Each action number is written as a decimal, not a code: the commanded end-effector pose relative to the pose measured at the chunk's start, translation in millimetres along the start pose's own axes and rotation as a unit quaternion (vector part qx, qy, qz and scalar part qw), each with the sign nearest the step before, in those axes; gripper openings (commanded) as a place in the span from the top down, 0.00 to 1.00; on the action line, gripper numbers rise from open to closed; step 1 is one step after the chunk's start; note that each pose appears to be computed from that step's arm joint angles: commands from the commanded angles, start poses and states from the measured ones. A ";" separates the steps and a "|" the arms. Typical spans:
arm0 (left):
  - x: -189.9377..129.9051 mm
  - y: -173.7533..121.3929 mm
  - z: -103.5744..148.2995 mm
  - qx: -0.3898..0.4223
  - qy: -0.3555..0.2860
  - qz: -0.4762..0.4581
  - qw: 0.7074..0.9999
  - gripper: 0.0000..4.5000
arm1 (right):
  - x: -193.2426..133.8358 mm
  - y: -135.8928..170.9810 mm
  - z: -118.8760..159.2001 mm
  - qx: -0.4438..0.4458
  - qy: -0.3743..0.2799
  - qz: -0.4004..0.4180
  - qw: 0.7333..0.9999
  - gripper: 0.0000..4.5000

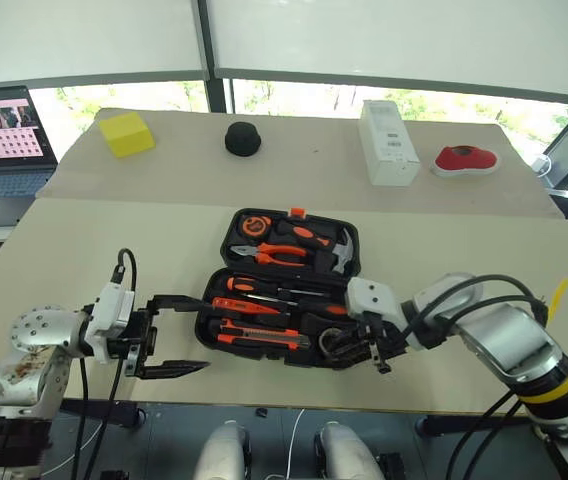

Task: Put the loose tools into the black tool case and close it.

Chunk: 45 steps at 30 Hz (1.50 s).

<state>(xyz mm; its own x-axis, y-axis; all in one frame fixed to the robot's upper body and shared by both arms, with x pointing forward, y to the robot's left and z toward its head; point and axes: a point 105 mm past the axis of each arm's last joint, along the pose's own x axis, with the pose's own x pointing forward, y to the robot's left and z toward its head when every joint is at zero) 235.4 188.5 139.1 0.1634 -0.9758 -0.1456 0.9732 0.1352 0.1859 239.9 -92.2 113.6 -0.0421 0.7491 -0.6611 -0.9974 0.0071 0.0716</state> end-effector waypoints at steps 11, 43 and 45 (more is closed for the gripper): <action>-40.9 68.8 -9.1 -0.051 0.033 0.260 0.964 0.43 | -78.6 -43.8 4.8 -0.031 -0.150 -0.137 0.979 0.63; 27.4 87.7 -49.1 -0.101 0.102 0.225 0.964 0.94 | -71.5 -109.0 -54.1 -0.011 -0.084 -0.332 0.939 0.94; 16.8 90.3 -47.6 -0.108 0.120 0.246 0.956 0.85 | -85.6 -110.2 -50.7 0.012 -0.099 -0.351 0.931 0.83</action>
<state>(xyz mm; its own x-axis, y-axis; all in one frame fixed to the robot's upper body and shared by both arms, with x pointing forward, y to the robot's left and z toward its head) 332.0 179.6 92.5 0.5689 -0.7569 -0.3215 0.8102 0.5830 0.0610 343.0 -174.7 95.1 0.5553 0.6969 -0.4538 -0.8313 0.4824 -0.2762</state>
